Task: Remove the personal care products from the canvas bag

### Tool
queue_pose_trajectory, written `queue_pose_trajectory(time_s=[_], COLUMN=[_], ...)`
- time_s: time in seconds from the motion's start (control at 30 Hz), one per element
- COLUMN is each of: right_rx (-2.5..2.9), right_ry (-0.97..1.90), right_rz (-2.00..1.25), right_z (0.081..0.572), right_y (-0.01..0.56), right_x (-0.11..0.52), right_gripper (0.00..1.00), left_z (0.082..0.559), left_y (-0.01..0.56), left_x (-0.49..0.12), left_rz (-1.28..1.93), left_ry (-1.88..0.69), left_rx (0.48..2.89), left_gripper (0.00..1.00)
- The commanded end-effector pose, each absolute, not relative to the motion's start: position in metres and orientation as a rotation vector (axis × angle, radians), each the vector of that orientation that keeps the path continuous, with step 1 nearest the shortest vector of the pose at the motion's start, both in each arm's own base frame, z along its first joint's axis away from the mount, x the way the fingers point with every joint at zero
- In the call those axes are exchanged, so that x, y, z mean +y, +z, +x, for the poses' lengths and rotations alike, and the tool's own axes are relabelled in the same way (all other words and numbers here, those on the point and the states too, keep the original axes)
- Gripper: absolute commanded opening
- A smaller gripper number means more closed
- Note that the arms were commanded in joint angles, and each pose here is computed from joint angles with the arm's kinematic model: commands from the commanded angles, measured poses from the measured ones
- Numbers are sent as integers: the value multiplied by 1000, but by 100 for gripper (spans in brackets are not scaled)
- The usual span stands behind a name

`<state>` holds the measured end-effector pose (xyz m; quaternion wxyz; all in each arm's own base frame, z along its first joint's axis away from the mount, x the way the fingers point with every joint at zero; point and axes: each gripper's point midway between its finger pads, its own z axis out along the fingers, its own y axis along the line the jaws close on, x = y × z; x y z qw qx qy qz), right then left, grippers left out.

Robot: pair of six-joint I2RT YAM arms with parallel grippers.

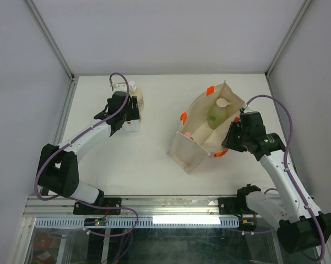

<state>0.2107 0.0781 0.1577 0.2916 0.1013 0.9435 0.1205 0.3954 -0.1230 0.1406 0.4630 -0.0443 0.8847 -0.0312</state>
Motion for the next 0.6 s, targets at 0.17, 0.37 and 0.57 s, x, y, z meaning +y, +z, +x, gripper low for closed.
queue_pose_trajectory(time_s=[0.17, 0.37, 0.57], right_rx=[2546, 2545, 2538], right_ry=[334, 329, 328], right_rz=[239, 243, 243], right_z=[206, 207, 207], right_y=[153, 153, 154], right_x=[80, 79, 79], right_gripper=[33, 33, 33], left_z=[399, 390, 380], left_y=[171, 220, 264], left_x=[-137, -135, -138], left_rz=[-120, -90, -57], left_ry=[-182, -216, -279], left_rx=[2123, 2037, 1972], left_gripper=[67, 89, 99])
